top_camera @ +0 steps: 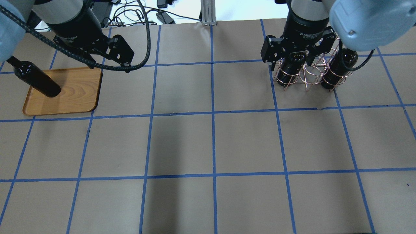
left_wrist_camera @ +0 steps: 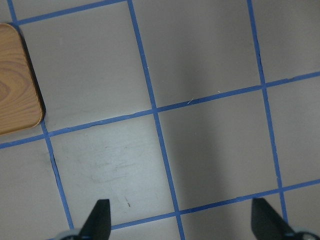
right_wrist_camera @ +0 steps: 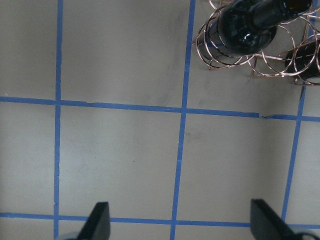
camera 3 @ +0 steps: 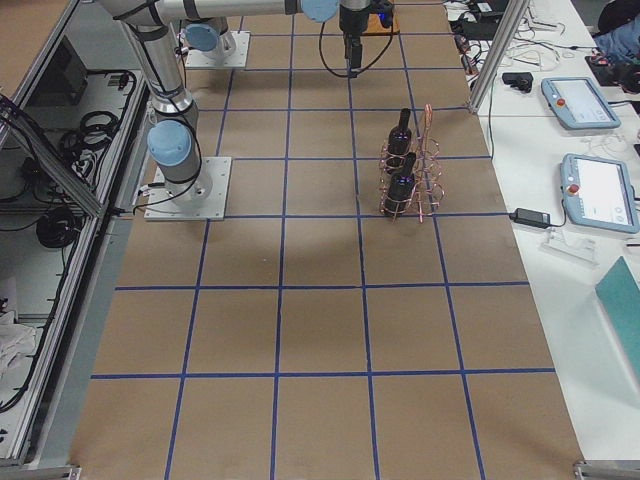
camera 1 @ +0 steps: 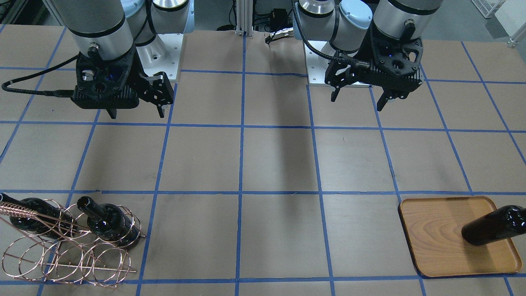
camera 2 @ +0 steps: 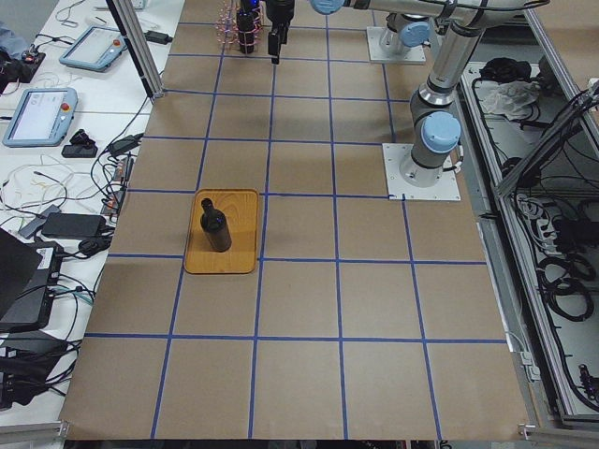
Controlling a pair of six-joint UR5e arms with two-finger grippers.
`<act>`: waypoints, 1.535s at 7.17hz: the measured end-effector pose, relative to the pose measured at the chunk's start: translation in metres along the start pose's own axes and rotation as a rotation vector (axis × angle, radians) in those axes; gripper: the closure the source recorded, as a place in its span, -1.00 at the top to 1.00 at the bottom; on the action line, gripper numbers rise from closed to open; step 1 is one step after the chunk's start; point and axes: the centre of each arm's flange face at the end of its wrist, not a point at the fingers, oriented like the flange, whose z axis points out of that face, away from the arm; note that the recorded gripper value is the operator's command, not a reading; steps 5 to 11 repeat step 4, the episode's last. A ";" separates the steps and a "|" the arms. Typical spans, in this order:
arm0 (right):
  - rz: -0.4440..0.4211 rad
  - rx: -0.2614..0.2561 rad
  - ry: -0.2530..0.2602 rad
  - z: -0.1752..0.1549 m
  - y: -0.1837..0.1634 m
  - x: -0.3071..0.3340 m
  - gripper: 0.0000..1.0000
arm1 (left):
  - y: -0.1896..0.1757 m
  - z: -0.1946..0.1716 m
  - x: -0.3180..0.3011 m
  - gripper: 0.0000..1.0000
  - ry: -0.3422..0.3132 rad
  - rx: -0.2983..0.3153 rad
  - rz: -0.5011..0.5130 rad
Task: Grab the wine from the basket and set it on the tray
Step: 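Open the left gripper and raise it away from the tray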
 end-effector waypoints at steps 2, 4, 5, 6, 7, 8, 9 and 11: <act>0.001 0.001 0.002 0.000 0.000 0.000 1.00 | 0.002 -0.002 0.000 1.00 -0.003 0.001 -0.019; 0.001 0.001 0.002 0.000 0.000 0.000 1.00 | 0.002 -0.002 0.000 1.00 -0.004 0.005 -0.020; 0.001 0.001 0.002 0.000 0.000 0.000 1.00 | 0.002 -0.002 0.000 1.00 -0.004 0.005 -0.020; 0.001 0.001 0.002 0.000 0.000 0.000 1.00 | 0.002 -0.002 0.000 1.00 -0.004 0.005 -0.020; 0.001 0.001 0.002 0.000 0.000 0.000 1.00 | 0.002 -0.002 0.000 1.00 -0.004 0.005 -0.020; 0.001 0.001 0.002 0.000 0.000 0.000 1.00 | 0.002 -0.002 0.000 1.00 -0.004 0.005 -0.020; 0.001 0.001 0.002 0.000 0.000 0.000 1.00 | 0.002 -0.002 0.000 1.00 -0.004 0.005 -0.020; 0.001 0.001 0.002 0.000 0.000 0.000 1.00 | 0.002 -0.002 0.000 1.00 -0.004 0.005 -0.020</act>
